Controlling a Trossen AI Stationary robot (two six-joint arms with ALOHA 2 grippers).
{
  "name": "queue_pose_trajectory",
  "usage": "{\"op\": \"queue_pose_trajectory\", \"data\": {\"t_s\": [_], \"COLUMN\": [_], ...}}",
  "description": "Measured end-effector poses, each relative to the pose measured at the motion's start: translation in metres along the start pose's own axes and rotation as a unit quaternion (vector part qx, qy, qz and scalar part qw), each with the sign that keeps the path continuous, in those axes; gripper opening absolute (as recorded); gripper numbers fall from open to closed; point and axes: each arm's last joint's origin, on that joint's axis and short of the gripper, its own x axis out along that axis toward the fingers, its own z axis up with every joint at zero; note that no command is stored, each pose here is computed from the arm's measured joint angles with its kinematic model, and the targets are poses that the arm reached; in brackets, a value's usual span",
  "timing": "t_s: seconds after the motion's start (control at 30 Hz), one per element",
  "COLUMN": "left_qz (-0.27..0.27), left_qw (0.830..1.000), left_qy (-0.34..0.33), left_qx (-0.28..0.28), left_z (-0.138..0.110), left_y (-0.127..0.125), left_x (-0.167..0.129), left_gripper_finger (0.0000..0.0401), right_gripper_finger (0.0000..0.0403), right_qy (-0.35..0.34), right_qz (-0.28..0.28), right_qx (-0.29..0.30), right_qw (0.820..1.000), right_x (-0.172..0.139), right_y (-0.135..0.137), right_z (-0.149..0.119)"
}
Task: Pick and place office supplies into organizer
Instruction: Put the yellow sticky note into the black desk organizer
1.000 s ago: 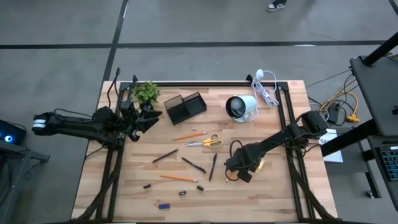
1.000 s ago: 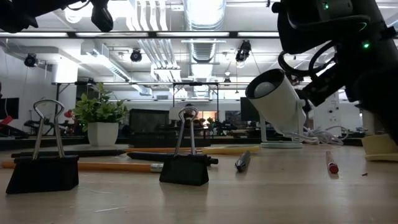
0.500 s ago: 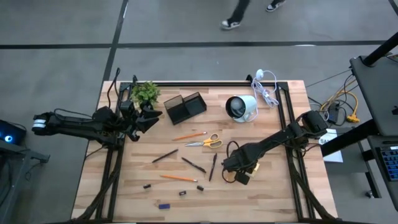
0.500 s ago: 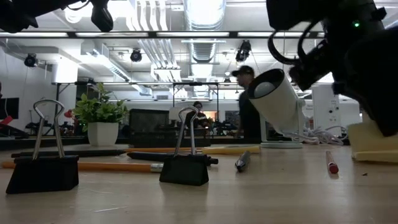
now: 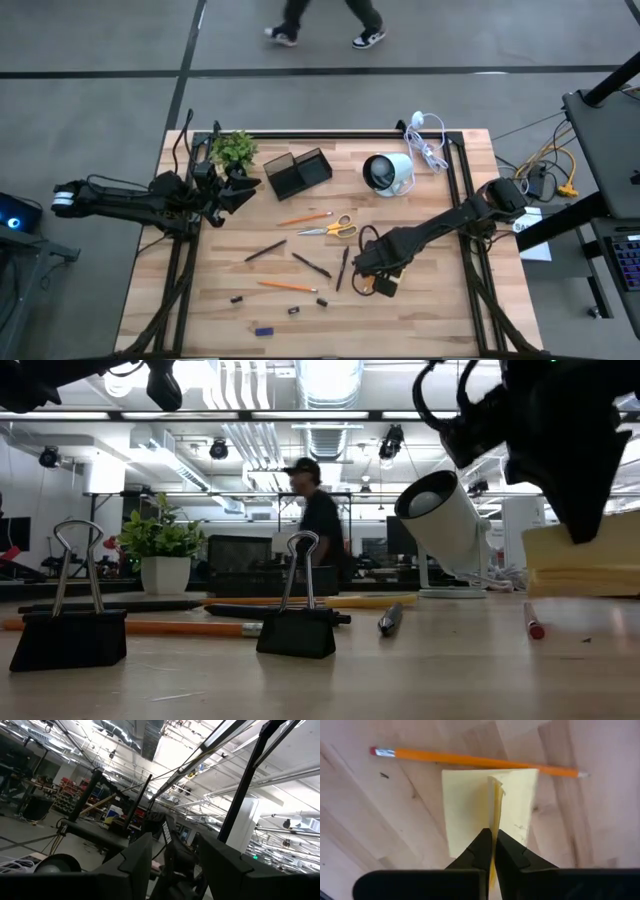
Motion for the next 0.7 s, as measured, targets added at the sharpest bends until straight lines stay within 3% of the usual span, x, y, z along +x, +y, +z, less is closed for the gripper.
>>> {"op": "queue_pose_trajectory", "data": {"t_s": [0.43, 0.7], "left_qz": [0.001, 0.0], "left_qw": [1.0, 1.0], "left_qy": [-0.001, -0.001], "left_qx": [0.0, 0.0], "left_z": [0.0, 0.0], "left_y": [0.0, 0.0], "left_x": [0.0, 0.0], "left_gripper_finger": [0.0146, 0.0146], "right_gripper_finger": [0.0008, 0.0008], "right_qy": [-0.103, -0.109], "right_qz": [-0.011, -0.008], "right_qx": [-0.065, -0.069], "right_qw": [0.993, 0.992], "right_x": [-0.043, -0.048], "right_y": [0.012, 0.013], "right_z": [0.013, 0.014]}}
